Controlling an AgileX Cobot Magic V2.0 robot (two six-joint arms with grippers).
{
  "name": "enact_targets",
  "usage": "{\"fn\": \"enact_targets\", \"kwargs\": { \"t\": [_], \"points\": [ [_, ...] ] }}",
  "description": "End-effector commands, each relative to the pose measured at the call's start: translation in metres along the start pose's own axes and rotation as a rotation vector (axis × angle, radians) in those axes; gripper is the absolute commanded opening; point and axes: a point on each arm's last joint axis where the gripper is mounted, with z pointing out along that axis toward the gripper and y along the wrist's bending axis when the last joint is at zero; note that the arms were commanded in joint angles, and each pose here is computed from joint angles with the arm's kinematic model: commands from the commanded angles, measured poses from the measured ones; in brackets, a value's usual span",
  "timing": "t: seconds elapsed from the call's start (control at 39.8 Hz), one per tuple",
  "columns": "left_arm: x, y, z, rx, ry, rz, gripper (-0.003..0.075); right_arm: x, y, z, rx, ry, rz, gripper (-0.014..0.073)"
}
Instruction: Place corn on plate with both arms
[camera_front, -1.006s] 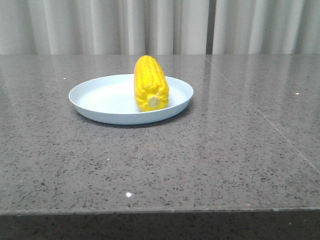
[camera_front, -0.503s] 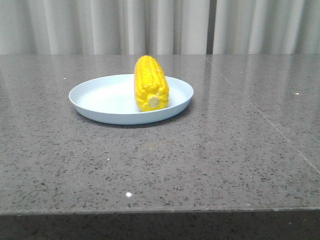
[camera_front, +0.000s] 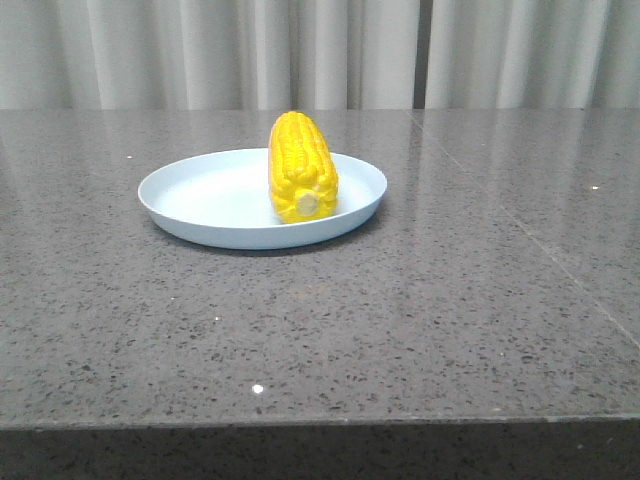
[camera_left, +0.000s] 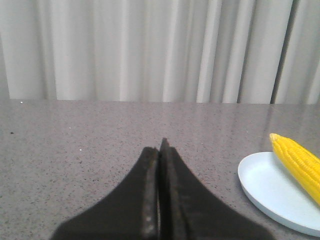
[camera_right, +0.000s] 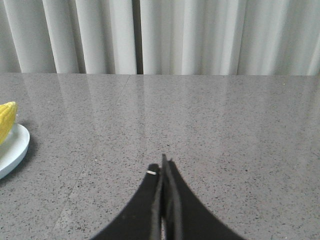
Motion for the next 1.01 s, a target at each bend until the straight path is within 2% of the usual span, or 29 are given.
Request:
{"fn": "enact_targets", "kwargs": {
  "t": [0.0,0.13,0.35,0.55,0.98],
  "points": [
    [-0.010,0.002,-0.002,-0.017,-0.128,0.044,-0.0020,-0.015,0.001,-0.001,-0.004,-0.099,-0.018,-0.0062],
    [0.009,0.003,-0.008,-0.031,-0.170,0.082,-0.0020,-0.015,0.001,-0.001,-0.004,-0.099,-0.018,-0.0062],
    [0.046,0.004,0.003,-0.033,-0.106,0.088,-0.0020,-0.015,0.001,-0.001,-0.004,-0.098,-0.018,-0.0062],
    [0.080,0.005,0.013,-0.036,-0.142,0.088,-0.0020,-0.015,0.001,-0.001,-0.004,-0.098,-0.018,-0.0062],
    [0.084,0.005,0.013,-0.035,-0.125,0.088,-0.0020,-0.015,0.001,-0.001,-0.004,-0.098,-0.018,-0.0062]
  ]
}}
